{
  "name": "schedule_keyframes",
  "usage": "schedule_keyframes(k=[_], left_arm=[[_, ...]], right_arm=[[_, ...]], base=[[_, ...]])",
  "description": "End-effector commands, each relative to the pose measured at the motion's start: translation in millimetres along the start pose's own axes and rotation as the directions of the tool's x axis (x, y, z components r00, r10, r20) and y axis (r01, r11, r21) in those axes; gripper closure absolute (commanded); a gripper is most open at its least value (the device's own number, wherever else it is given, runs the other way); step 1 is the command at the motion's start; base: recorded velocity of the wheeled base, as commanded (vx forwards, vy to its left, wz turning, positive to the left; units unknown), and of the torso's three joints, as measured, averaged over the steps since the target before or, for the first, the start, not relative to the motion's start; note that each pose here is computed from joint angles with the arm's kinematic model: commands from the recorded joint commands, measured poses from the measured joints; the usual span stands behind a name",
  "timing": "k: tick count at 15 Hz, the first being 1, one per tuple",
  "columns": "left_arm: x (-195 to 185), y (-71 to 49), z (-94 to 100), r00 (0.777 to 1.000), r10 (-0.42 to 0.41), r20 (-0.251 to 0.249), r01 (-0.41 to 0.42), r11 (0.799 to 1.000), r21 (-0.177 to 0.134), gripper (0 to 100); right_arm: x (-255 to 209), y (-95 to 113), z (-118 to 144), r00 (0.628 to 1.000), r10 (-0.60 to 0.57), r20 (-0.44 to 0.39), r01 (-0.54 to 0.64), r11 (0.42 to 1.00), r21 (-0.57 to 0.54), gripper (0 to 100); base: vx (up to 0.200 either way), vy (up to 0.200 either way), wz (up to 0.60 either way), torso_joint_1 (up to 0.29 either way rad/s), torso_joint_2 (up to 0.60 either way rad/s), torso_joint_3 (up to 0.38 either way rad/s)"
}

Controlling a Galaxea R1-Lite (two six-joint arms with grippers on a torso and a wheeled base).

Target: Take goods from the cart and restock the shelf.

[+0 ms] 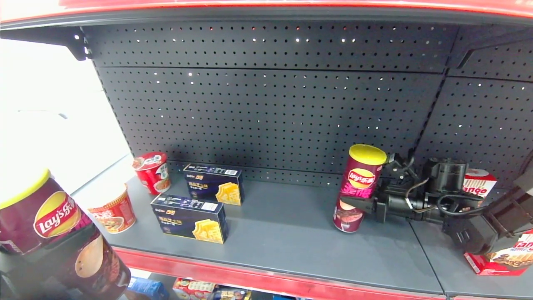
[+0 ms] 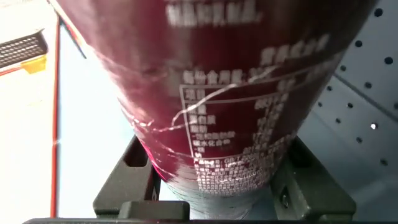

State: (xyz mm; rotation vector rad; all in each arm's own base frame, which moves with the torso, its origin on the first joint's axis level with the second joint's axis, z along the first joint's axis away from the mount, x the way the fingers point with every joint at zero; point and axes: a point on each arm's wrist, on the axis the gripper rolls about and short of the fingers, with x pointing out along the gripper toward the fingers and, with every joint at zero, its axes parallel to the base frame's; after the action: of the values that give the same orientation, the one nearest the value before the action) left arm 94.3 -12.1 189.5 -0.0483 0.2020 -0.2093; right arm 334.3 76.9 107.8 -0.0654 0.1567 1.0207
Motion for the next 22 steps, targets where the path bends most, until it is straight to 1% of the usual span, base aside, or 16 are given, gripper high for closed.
schedule_keyframes(k=[1,4,5,6,10,14,22], left_arm=[[-2.6,-0.4,0.0,1.000,-0.002,0.011,0.002,1.000,0.001,100],[-6.2,-0.6,-1.4,1.000,-0.001,0.020,0.001,1.000,0.002,100],[-6.2,-0.6,-1.4,1.000,-0.001,0.020,0.001,1.000,0.002,100],[-7.8,-0.9,-0.2,1.000,-0.002,0.031,0.001,1.000,0.003,100],[-8.5,-1.3,3.6,0.999,-0.005,0.046,0.005,1.000,0.005,100],[-9.4,-1.4,0.6,0.999,-0.008,0.039,0.008,1.000,0.005,100],[-9.4,-1.6,3.4,0.999,-0.009,0.049,0.008,1.000,0.006,100]], right_arm=[[-19.0,19.2,13.2,1.000,-0.002,0.018,0.002,1.000,-0.020,100],[-33.7,34.8,18.4,1.000,-0.002,0.022,0.003,1.000,-0.024,100],[-34.3,35.5,18.5,1.000,-0.002,0.022,0.003,1.000,-0.023,100],[-41.5,43.0,20.7,1.000,-0.004,0.024,0.005,1.000,-0.026,100],[-50.1,52.8,23.9,1.000,-0.004,0.031,0.005,0.999,-0.032,100],[-55.8,54.0,24.1,0.999,-0.016,0.032,0.017,0.999,-0.028,100],[-53.6,55.5,23.6,1.000,-0.005,0.030,0.006,1.000,-0.028,100]], base=[[0.000,0.000,0.00,0.000,0.00,0.000],[0.000,0.000,0.00,0.000,0.00,0.000],[0.000,0.000,0.00,0.000,0.00,0.000],[0.000,0.000,0.00,0.000,0.00,0.000],[0.000,0.000,0.00,0.000,0.00,0.000],[0.000,0.000,0.00,0.000,0.00,0.000],[0.000,0.000,0.00,0.000,0.00,0.000]])
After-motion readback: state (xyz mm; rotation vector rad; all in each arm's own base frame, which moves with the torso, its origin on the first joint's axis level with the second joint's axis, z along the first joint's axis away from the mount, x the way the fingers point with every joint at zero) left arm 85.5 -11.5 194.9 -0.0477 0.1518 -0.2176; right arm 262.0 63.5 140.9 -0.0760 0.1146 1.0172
